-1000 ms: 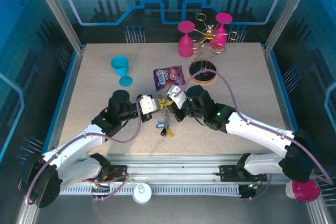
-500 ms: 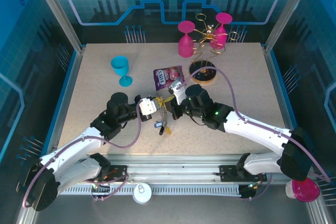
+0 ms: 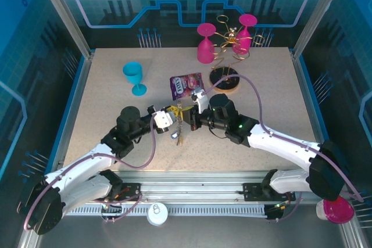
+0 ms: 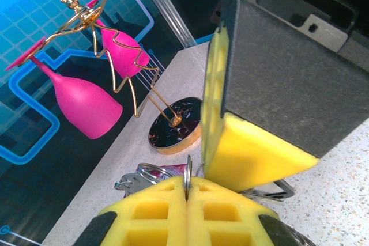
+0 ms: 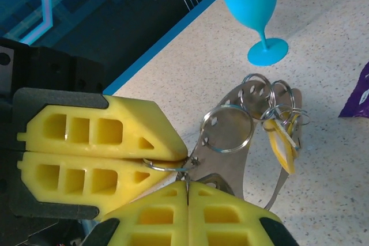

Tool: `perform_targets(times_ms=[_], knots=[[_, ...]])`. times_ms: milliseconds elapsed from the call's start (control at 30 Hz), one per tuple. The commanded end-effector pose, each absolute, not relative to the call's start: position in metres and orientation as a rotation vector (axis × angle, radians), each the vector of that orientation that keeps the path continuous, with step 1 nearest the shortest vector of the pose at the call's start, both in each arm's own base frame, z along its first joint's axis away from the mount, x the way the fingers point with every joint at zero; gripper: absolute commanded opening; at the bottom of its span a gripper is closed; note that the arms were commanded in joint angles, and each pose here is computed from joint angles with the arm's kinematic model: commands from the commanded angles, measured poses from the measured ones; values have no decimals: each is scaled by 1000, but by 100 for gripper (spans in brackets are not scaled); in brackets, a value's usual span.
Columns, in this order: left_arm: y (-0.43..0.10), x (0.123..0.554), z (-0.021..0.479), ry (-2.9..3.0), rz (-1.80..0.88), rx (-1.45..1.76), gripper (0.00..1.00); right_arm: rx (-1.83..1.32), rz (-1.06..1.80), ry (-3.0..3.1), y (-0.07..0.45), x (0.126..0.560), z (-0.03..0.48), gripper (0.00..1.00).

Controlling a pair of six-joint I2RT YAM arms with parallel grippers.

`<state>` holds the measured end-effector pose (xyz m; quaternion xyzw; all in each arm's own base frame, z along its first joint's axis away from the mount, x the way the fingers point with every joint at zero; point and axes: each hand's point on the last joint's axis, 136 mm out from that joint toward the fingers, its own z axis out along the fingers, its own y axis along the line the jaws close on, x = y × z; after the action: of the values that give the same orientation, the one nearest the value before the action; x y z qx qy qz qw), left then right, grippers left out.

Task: Put the keys on the keyring

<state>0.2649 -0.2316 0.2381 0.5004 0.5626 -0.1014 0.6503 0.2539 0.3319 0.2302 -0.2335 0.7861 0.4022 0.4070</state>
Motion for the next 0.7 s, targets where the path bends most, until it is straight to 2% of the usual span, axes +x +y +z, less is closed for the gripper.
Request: perform_targets(times_ms=[0,433,667], knots=[[-234,260,268,1176,-242,1065,0,-592,1136,1909,336,248,251,0],[-235,257,278,1165,-304,1013,0,-563,1204,1869,326,246,259,0],[-239,251,280,1169,-379,1009,0,-797,1079,1756,317,232,269,0]])
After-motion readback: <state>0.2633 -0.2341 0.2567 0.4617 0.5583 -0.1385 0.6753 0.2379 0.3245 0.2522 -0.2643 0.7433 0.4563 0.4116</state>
